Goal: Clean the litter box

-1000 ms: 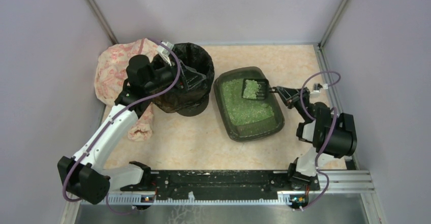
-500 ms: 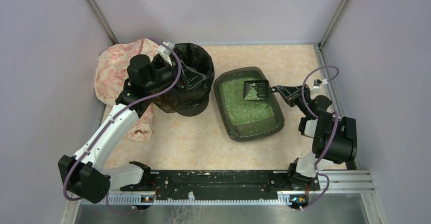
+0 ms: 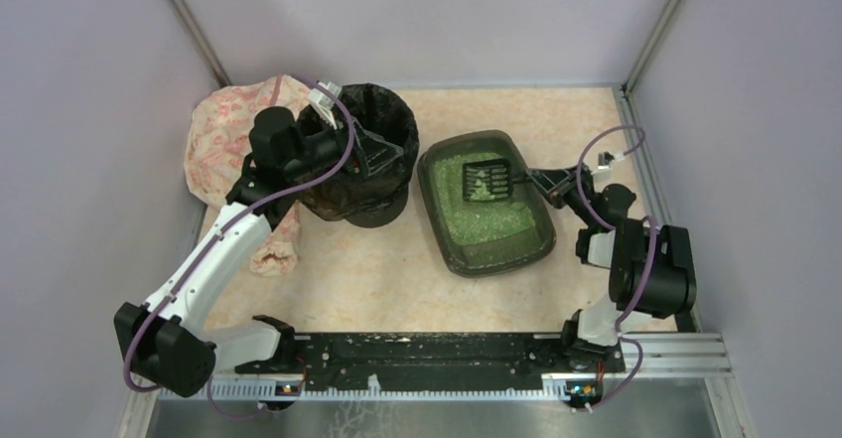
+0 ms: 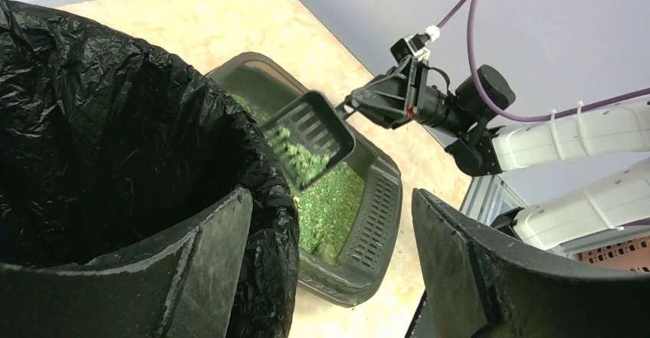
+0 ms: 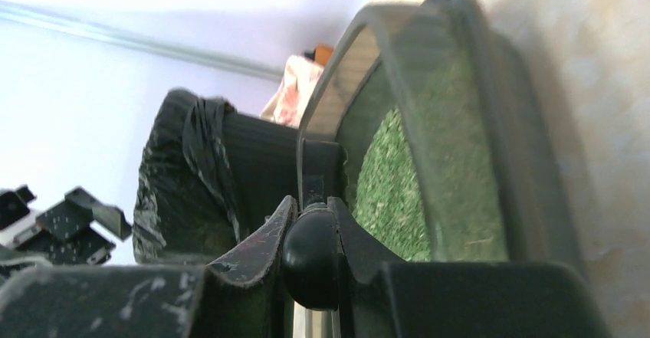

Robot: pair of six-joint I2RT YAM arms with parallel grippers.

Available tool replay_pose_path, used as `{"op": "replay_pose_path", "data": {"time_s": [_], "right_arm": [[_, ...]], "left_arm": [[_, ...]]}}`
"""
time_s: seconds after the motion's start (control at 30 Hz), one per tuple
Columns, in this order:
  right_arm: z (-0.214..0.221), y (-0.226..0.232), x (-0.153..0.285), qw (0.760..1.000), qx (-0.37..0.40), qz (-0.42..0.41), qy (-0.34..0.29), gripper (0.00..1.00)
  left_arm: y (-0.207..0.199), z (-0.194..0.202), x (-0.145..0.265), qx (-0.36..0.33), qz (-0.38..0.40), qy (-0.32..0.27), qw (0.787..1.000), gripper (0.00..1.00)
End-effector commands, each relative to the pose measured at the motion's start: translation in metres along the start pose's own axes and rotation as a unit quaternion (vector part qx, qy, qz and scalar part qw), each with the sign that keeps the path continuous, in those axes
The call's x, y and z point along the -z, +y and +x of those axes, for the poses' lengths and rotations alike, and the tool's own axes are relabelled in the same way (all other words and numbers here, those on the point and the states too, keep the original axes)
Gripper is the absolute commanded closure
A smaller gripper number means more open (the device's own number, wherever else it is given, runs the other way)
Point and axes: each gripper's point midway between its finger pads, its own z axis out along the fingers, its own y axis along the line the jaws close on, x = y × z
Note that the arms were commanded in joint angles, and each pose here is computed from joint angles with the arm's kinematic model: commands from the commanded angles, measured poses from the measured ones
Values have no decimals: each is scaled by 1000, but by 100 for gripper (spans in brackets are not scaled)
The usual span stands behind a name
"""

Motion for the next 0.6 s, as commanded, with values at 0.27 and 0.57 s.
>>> {"op": "replay_pose_path", "data": {"time_s": [0.27,0.57], "right_arm": [[7,16,-1,999,21,-43,16,100],[29,17,-1,998,-18,-59,21,100]], "left_arm": [[-5,-2,-1,-9,13,-4,1000,18],[-7,-4,1,-12,14,-7,1000,18]]}}
